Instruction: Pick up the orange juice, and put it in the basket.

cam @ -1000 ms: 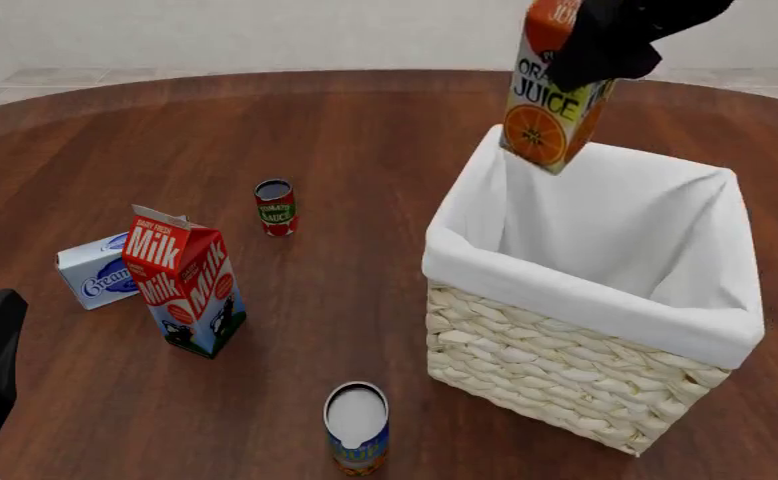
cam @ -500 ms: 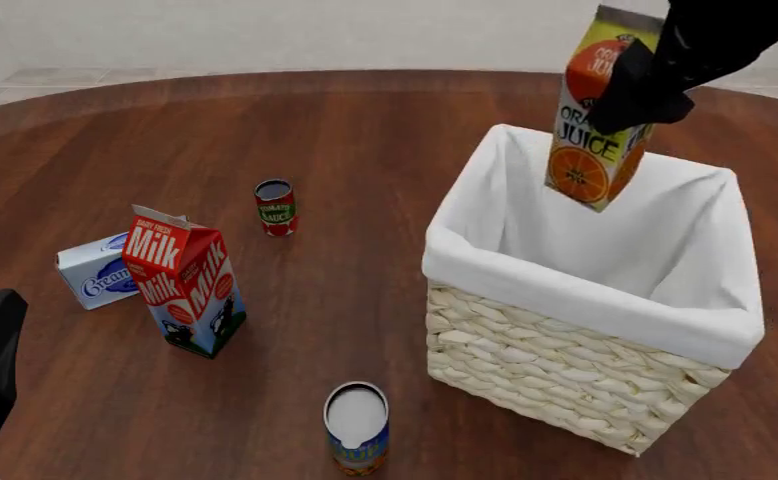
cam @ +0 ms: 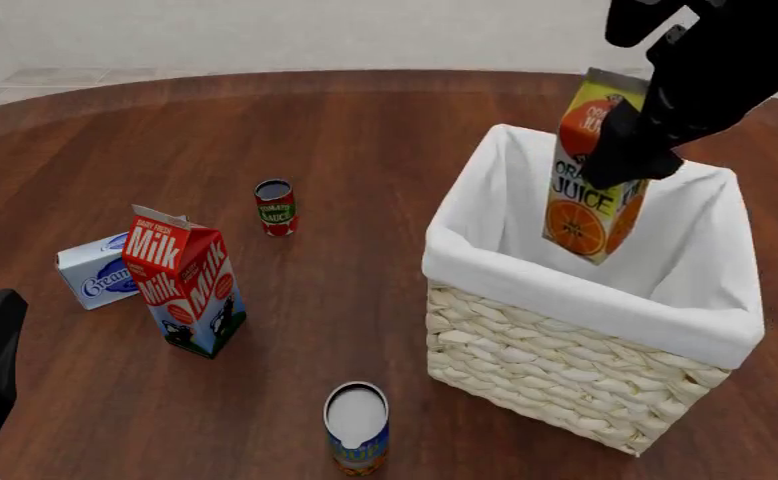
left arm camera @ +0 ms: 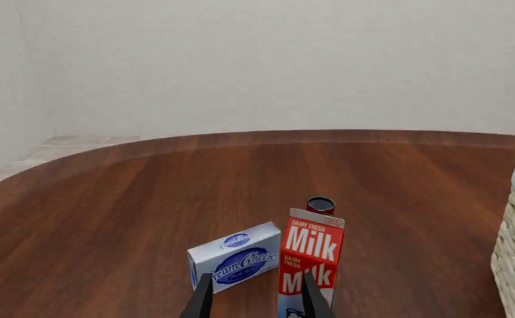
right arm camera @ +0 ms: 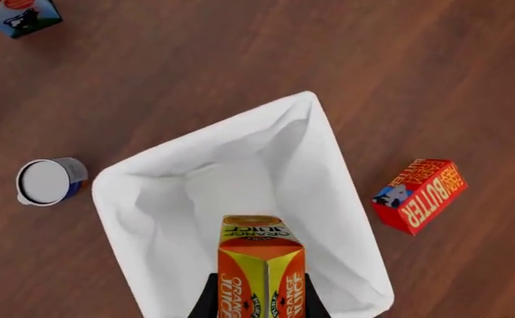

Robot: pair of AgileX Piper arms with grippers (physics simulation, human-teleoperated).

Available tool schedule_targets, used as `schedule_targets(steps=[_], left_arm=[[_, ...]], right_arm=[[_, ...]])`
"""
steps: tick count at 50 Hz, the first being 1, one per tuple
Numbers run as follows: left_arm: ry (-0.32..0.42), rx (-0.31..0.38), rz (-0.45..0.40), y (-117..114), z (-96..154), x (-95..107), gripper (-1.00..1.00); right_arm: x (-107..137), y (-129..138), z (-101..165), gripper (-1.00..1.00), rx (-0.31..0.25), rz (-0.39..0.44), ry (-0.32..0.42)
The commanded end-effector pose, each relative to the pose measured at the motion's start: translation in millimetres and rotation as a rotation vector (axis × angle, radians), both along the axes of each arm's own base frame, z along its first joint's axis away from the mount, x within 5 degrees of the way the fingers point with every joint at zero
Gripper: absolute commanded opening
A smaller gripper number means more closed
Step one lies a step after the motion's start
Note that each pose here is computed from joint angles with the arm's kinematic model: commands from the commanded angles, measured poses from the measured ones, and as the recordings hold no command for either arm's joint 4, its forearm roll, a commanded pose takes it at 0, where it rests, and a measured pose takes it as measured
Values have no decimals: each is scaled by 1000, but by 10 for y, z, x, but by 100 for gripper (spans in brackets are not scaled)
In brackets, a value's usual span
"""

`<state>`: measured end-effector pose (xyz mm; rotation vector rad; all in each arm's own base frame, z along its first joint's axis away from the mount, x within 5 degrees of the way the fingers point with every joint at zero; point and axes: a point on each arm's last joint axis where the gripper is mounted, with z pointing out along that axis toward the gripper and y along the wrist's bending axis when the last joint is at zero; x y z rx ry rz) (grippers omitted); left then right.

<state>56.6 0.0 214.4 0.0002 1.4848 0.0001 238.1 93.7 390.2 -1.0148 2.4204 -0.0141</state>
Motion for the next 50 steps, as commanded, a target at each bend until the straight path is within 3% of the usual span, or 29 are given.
schedule_targets(steps=[1,50], left_arm=[[0,0,0,0,0,0,100],[0,0,0,0,0,0,100]], right_arm=[[-56,29,-133,-100,6,-29,51],[-50,124,-179,-100,21,-43,77]])
